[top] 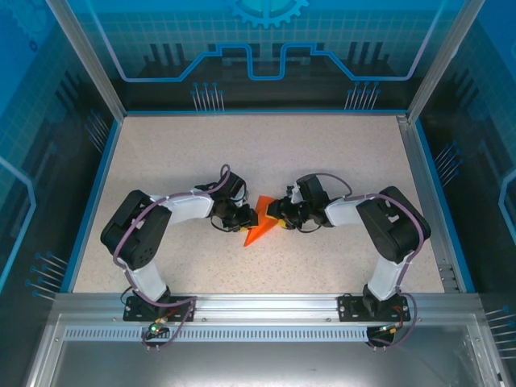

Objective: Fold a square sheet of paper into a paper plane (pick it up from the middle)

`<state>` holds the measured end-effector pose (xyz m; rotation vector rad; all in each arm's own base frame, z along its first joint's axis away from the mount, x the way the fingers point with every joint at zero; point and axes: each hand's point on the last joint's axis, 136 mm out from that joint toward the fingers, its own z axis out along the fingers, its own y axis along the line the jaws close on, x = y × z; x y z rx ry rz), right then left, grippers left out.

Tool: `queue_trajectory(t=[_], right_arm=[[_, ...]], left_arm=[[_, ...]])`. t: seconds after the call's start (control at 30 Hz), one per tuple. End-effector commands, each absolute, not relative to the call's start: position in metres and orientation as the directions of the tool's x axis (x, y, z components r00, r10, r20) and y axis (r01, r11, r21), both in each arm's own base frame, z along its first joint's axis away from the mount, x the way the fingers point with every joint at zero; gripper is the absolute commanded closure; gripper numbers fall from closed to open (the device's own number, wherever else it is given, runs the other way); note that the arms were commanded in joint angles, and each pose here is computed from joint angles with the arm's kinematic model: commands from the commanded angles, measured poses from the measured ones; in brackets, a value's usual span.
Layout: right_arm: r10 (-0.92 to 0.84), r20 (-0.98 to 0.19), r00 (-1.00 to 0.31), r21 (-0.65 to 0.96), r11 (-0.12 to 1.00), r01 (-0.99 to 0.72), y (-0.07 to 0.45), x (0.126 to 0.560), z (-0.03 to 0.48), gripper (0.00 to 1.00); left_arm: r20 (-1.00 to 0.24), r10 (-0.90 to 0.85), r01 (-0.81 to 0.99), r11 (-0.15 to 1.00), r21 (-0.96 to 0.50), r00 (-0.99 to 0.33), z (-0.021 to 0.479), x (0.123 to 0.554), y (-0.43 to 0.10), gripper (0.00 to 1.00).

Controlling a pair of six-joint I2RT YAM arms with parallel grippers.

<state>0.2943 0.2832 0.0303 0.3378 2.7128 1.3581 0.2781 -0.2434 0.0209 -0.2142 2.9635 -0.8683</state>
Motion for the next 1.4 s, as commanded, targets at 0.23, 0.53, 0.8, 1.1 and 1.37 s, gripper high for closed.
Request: queue_trajectory(t=[0.23, 0.53, 0.8, 1.1, 1.37], right_arm=[[0.175, -0.095, -0.980, 0.800, 0.600, 0.030, 0.296, 0.309, 0.029, 0.63], [0.163, -0.116, -0.980, 0.793, 0.609, 0.008, 0.304, 0.312, 0.026, 0.72], [0.097, -0.177, -0.979, 0.766, 0.639, -0.075, 0.305, 0.316, 0.047, 0.89], [-0.165, -0.330, -0.930, 0.340, 0.898, -0.280, 0.240, 0.301, 0.113, 0.91], [-0.416, -0.287, -0.863, -0.485, 0.840, -0.244, 0.141, 0.302, 0.183, 0.89]], left_arm=[[-0.038, -0.211, -0.168, 0.865, -0.473, -0.977, 0.022, 0.285, -0.227, 0.71], [-0.049, -0.208, -0.160, 0.863, -0.479, -0.977, 0.026, 0.287, -0.228, 0.71], [-0.135, -0.231, -0.130, 0.846, -0.517, -0.964, 0.052, 0.290, -0.224, 0.64], [-0.376, -0.389, -0.208, 0.874, -0.439, -0.841, 0.097, 0.291, -0.166, 0.57], [-0.501, -0.513, -0.341, 0.852, -0.398, -0.697, 0.111, 0.281, -0.113, 0.50]])
